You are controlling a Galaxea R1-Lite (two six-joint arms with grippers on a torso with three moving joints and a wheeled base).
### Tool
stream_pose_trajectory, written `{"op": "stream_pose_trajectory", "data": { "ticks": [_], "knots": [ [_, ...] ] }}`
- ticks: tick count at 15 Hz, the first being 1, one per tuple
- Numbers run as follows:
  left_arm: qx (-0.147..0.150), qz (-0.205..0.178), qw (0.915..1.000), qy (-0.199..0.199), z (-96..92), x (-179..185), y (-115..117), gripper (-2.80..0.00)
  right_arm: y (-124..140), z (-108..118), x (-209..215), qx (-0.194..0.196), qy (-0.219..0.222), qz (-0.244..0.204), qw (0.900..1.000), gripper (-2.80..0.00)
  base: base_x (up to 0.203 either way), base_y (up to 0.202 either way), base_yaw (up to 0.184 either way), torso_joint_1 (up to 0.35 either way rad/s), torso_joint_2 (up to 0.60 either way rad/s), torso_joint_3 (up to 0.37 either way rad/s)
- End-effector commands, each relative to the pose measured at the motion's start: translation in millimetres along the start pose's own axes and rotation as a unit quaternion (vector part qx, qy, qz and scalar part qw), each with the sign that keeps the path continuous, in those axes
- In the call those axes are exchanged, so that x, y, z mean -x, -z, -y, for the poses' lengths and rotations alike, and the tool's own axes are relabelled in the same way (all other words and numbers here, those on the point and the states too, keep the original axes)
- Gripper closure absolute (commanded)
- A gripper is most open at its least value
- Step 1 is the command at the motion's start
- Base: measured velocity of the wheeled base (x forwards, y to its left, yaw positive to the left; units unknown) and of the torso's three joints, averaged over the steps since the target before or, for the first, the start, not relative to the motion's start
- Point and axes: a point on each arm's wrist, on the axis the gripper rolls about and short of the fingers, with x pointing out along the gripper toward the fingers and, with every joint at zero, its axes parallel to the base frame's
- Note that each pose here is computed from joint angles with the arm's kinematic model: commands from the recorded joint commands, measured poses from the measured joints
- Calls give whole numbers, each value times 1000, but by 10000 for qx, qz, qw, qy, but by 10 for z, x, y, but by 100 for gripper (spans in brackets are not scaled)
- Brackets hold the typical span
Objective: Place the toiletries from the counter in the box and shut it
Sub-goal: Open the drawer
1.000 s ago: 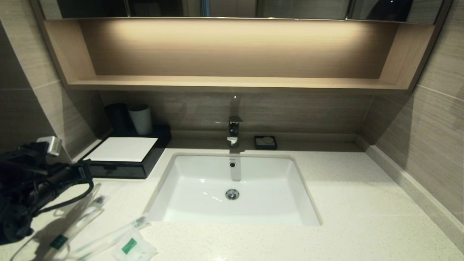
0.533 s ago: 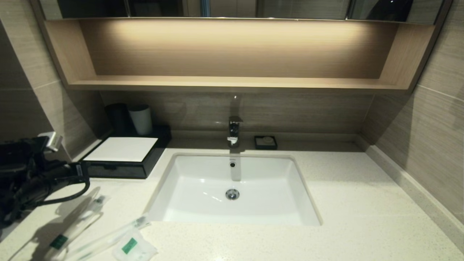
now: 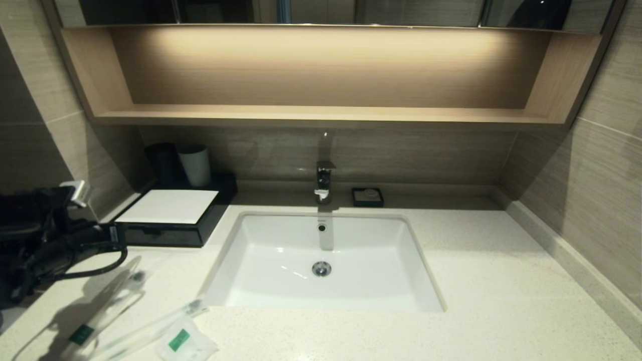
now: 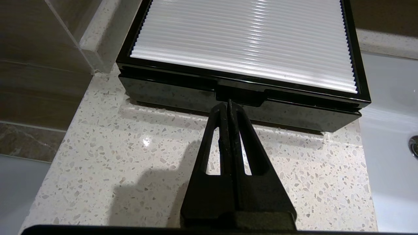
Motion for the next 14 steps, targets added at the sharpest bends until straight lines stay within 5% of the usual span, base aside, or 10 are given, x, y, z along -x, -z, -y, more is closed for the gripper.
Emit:
{"op": "stream_pose_trajectory", "data": {
  "ticks": [1,8,14],
  "knots": [
    [-9,-133,9999,94,39,-84,75,0,4,0,0,0,-2,4,10000,0,0,0,0,0,0,0],
    [-72,-242,9993,259,135,-203,160,0,2,0,1,4,-2,7,10000,0,0,0,0,0,0,0],
    [-247,116,9994,211,109,-238,132,0,4,0,0,7,-2,4,10000,0,0,0,0,0,0,0]
  ]
}}
